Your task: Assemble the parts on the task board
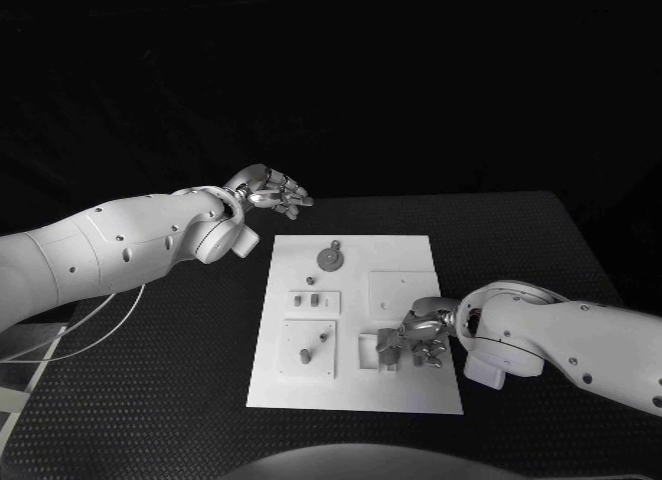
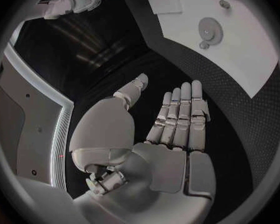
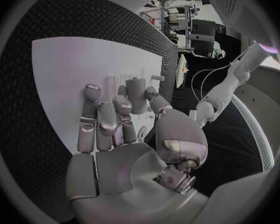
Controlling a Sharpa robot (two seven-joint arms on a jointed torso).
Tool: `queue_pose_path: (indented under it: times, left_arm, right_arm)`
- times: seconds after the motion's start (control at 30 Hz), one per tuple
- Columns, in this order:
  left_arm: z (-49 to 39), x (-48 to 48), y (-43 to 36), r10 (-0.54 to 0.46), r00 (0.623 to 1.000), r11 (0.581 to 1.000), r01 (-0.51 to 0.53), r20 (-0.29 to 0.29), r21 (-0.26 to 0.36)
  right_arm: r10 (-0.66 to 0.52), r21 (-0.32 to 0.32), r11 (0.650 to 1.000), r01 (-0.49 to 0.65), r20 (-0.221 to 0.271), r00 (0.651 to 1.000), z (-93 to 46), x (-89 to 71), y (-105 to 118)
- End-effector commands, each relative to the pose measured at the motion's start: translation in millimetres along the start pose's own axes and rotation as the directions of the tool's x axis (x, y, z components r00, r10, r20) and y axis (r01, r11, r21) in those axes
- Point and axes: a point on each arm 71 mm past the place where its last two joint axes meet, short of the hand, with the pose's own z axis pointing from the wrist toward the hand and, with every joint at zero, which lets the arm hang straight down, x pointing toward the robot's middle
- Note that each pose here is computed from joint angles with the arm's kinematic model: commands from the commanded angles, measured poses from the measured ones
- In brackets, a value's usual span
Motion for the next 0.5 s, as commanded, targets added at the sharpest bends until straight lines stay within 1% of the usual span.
queue_pose_path:
  times: [0.03,0.17,0.3,0.5]
  left_arm:
    - [0.3,2.4,-1.9,-0.006,1.000,1.000,0.006,-0.016,0.008]
    - [0.7,2.9,-2.4,-0.006,1.000,1.000,0.006,-0.017,0.009]
    - [0.3,2.5,-2.1,-0.006,1.000,1.000,0.006,-0.016,0.008]
    - [0.1,2.0,-2.1,-0.006,1.000,1.000,0.006,-0.014,0.009]
  right_arm:
    - [0.023,0.006,1.000,-0.022,-0.042,0.999,4.1,3.9,6.4]
    - [0.009,0.016,1.000,-0.009,-0.026,1.000,9.1,1.3,9.4]
    - [0.000,0.028,1.000,0.001,-0.041,0.999,11.1,0.1,7.7]
    - [-0.014,0.031,0.999,0.015,-0.042,0.999,13.2,0.0,9.2]
